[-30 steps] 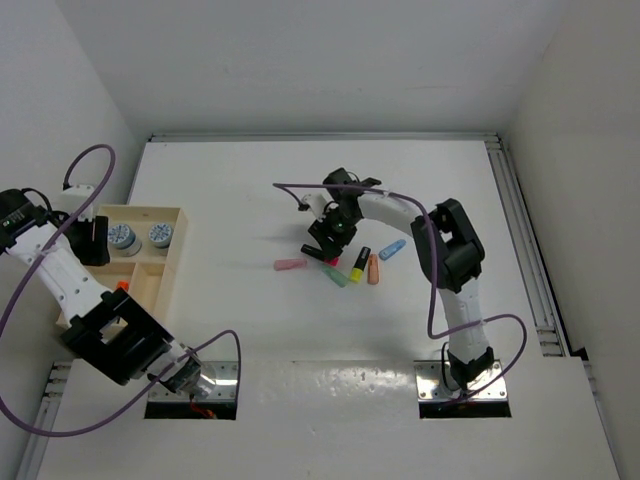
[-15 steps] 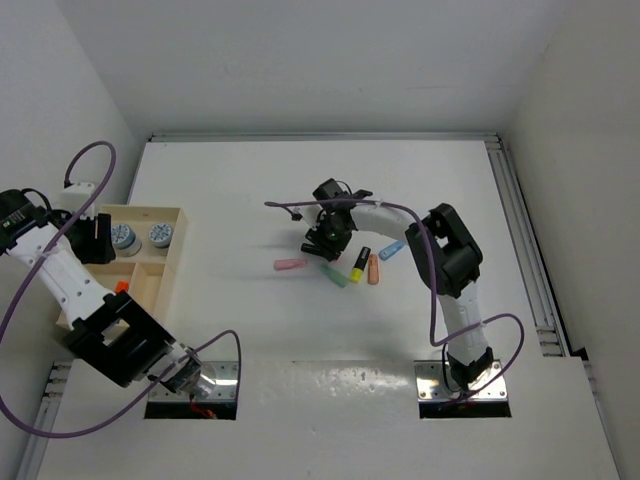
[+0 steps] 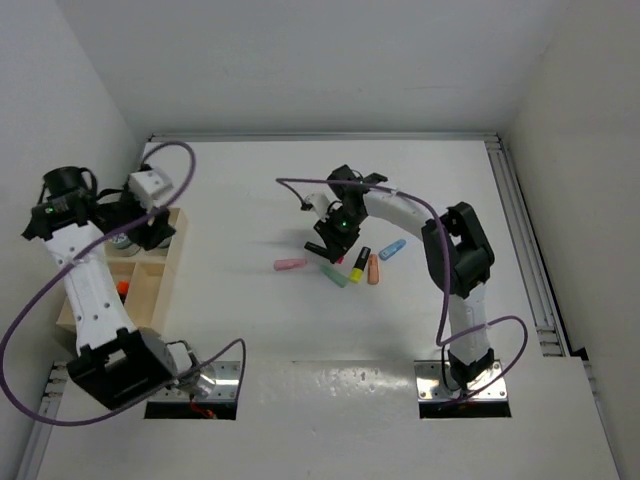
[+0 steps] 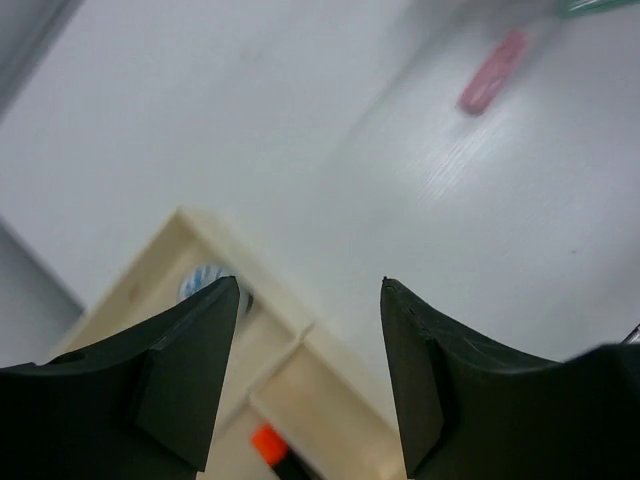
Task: Sort the stationery into containers
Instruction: Pick up the pen from the center of the board.
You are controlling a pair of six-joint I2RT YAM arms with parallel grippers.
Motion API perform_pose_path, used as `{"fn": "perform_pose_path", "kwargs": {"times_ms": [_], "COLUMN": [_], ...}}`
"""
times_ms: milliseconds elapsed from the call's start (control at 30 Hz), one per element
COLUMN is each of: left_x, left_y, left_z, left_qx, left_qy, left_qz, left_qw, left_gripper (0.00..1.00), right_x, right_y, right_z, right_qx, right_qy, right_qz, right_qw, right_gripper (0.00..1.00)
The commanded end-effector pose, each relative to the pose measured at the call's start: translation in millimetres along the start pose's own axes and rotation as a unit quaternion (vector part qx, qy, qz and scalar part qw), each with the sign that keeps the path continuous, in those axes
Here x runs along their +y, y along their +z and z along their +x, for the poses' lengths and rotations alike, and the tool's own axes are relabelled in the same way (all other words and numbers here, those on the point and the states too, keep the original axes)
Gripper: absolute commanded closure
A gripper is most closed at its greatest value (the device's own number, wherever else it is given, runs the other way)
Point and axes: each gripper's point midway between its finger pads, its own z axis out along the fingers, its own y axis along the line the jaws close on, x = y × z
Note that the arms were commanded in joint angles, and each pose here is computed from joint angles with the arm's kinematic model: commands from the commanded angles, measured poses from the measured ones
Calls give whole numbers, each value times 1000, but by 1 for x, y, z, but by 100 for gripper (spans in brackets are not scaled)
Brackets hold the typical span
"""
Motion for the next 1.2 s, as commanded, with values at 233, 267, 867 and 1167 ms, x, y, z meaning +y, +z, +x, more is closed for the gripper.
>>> {"fn": "perform_pose_path", "kwargs": {"times_ms": [233, 267, 867, 1167], "left_x": [-136, -144, -257, -268], "left_y": [64, 69, 112, 136], "left_z": [-80, -81, -140, -141], "left_qx": [-86, -79, -131, -129], "left_qy": [207, 216, 406, 440], "left_qz": [168, 176, 268, 242], "left_qw": [960, 957, 864, 855], "left_gripper": [40, 42, 39, 33], "right_x": [80, 82, 122, 135], "right_y": [-89, -92, -118, -128], "right_z": [-38, -36, -22, -25], "right_qx": [-93, -95, -115, -114], "right_qy": [102, 105, 111, 106], "right_qz": [-175, -180, -258, -291], "right_qw": [975, 973, 953, 944], "right_gripper": [99, 99, 99, 100]}}
